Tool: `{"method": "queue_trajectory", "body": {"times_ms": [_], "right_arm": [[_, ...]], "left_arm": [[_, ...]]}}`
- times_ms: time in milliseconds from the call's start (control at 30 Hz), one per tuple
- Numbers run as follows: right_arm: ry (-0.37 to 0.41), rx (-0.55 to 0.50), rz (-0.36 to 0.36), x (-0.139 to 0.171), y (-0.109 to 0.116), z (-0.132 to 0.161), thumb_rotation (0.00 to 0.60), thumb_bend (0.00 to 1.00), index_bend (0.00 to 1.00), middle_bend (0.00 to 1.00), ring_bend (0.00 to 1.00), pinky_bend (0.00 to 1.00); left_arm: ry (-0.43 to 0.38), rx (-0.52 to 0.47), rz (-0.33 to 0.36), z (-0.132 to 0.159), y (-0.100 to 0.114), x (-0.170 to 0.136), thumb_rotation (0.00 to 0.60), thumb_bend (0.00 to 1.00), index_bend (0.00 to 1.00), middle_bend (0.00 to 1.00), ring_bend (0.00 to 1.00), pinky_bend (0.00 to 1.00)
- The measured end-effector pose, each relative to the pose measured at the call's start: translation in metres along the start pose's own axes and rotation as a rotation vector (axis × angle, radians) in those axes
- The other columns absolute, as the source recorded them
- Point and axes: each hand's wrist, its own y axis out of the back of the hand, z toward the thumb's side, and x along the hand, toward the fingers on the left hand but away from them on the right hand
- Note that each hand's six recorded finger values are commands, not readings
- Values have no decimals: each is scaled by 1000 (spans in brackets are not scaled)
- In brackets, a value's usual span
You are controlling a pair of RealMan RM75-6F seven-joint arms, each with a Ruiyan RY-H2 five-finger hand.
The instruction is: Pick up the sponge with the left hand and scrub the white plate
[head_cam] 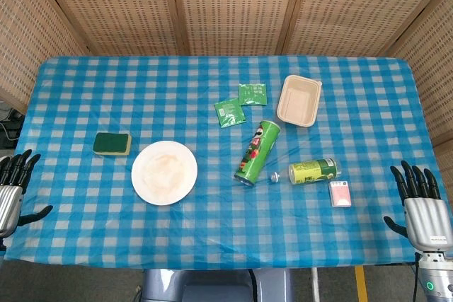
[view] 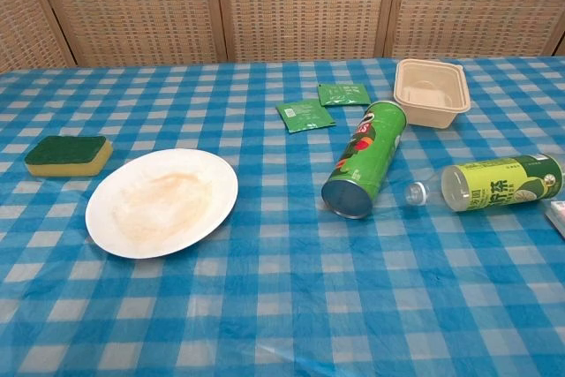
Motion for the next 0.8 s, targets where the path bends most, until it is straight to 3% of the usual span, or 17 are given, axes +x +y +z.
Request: {"method": "queue_trajectory", "body": {"times_ms": [367,567,800], "right_arm": [[1,-12,-4,0,1,0,600,0,0,0,0,0],[-18,-9,7,-3,-1,-4,600,0,0,0,0,0],[-50,7,12,-8,-4,-9,600,0,0,0,0,0]], "left_arm": [[-6,-9,-26,0,-5,11,600,0,0,0,0,0],[-81,3,-74,17,-15,58,600,0,0,0,0,0],[-161,74,-178,48,-40,140,600,20,0,0,0,38]]}}
